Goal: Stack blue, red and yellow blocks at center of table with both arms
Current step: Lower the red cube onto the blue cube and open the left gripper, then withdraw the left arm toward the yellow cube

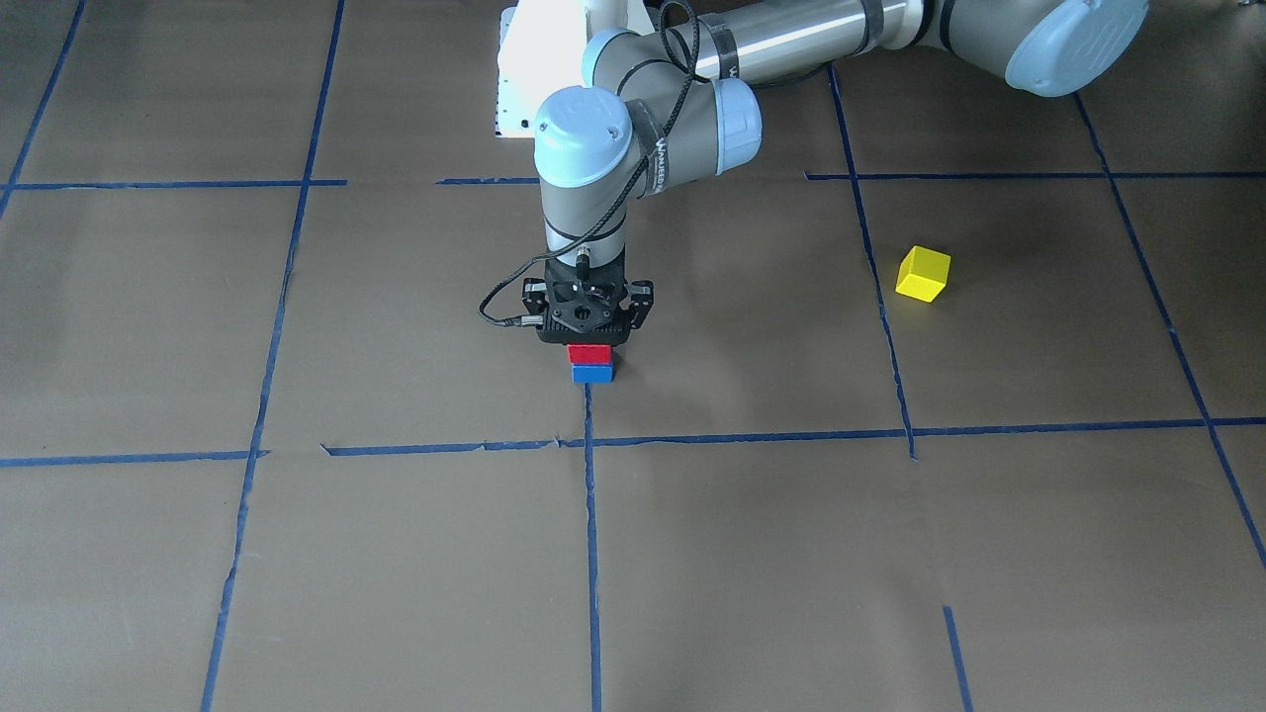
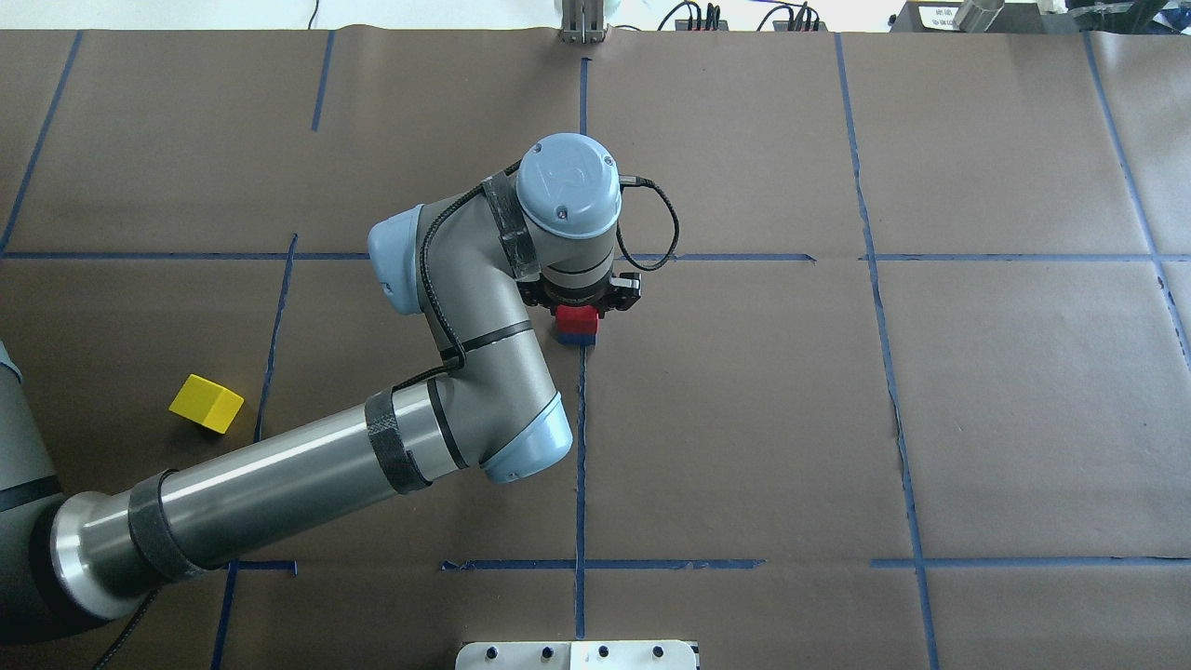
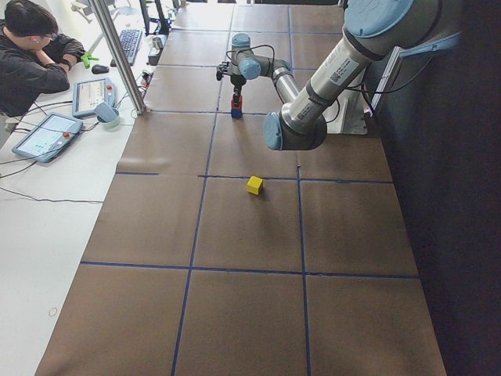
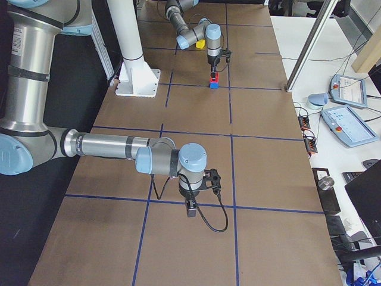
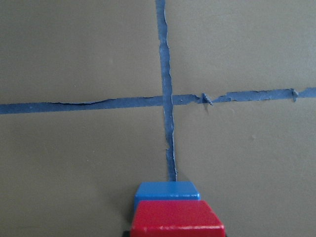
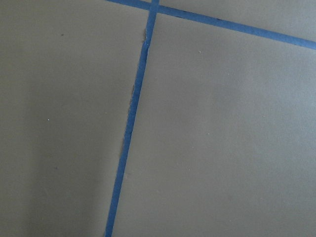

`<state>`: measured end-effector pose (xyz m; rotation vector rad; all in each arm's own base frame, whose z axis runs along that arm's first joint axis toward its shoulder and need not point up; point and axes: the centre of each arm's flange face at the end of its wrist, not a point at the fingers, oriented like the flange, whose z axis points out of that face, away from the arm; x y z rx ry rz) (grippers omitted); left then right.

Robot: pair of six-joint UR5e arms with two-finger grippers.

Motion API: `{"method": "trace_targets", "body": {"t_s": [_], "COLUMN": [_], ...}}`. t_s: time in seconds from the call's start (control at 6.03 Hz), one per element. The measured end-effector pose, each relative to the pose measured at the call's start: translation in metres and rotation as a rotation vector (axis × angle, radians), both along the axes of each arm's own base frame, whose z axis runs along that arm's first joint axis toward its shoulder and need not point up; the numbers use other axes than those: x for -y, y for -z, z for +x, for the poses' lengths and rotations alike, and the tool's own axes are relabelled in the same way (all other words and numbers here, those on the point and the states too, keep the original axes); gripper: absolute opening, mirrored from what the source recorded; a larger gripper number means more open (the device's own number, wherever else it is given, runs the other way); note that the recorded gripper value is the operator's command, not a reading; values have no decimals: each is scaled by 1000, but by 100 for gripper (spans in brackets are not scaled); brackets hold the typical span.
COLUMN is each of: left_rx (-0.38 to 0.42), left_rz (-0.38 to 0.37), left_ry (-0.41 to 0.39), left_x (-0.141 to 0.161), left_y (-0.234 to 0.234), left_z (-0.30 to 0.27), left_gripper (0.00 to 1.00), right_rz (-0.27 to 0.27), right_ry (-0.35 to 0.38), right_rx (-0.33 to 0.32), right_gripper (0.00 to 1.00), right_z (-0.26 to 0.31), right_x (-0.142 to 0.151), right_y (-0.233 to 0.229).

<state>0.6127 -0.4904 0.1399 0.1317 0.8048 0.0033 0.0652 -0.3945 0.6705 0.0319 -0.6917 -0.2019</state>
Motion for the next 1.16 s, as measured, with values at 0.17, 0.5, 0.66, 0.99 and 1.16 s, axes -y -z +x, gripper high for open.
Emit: {"method": "trace_targets", "body": {"t_s": [0.17,0.5,0.66,0.99,1.16], "left_rx": [-1,-5,-18,-84,-108], "left_rz": [2,12,26,40,70], "left_ry": [1,2,4,-61,-116], "left_x": [1,2,6,22,22], "left_y": [0,1,9,6,-32], "left_z": [0,-3,-12,-75,-133], "left_gripper": [94,100,100,100,100], "right_rz": [0,0,0,0,0], "right_ry": [0,0,0,0,-1], "right_rx": [0,0,0,0,0], "right_gripper": [100,100,100,100,100], "right_z": [0,0,0,0,0], "right_x": [0,0,0,0,0], "right_y": [0,0,0,0,0]}}
